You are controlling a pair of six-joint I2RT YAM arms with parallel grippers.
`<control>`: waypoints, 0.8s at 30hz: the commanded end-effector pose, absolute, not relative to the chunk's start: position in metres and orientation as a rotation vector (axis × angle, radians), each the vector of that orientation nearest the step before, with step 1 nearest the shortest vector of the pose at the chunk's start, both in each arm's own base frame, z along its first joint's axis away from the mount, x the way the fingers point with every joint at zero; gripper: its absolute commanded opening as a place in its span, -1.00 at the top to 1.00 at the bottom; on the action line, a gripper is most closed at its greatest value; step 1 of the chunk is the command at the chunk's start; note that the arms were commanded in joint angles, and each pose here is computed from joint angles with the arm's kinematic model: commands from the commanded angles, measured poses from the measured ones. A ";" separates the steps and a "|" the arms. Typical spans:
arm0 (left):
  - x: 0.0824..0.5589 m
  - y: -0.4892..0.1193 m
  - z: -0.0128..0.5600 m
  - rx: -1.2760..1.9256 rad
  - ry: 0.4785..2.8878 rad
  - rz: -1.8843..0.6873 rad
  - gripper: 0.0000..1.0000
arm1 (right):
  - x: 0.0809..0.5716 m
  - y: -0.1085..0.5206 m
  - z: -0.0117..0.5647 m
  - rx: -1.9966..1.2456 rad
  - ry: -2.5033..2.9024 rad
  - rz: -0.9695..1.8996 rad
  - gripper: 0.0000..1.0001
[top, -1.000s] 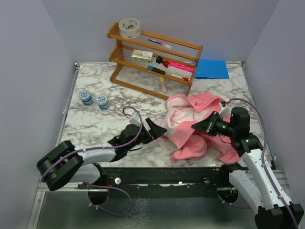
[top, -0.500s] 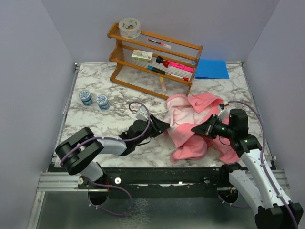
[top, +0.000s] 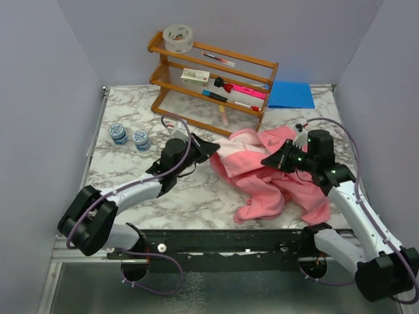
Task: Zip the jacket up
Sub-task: Pick up the jacket from the corner of the board.
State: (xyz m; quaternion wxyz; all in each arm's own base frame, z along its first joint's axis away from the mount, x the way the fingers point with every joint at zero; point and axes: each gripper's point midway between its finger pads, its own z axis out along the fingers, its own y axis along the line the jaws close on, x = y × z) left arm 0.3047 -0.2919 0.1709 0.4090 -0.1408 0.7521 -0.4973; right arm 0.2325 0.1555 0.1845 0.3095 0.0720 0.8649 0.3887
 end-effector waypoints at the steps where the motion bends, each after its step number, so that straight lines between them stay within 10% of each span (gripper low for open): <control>1: 0.335 -0.252 0.216 -0.199 1.903 -0.976 1.00 | 0.261 0.192 0.214 -0.001 2.208 0.891 0.99; 17: 0.457 -0.123 0.380 -0.131 1.811 -0.718 1.00 | 0.341 0.329 0.379 -0.199 1.815 0.928 0.99; 24: 0.429 -0.131 0.415 -0.086 1.787 -0.790 1.00 | 0.313 0.327 0.367 -0.256 1.884 1.004 0.99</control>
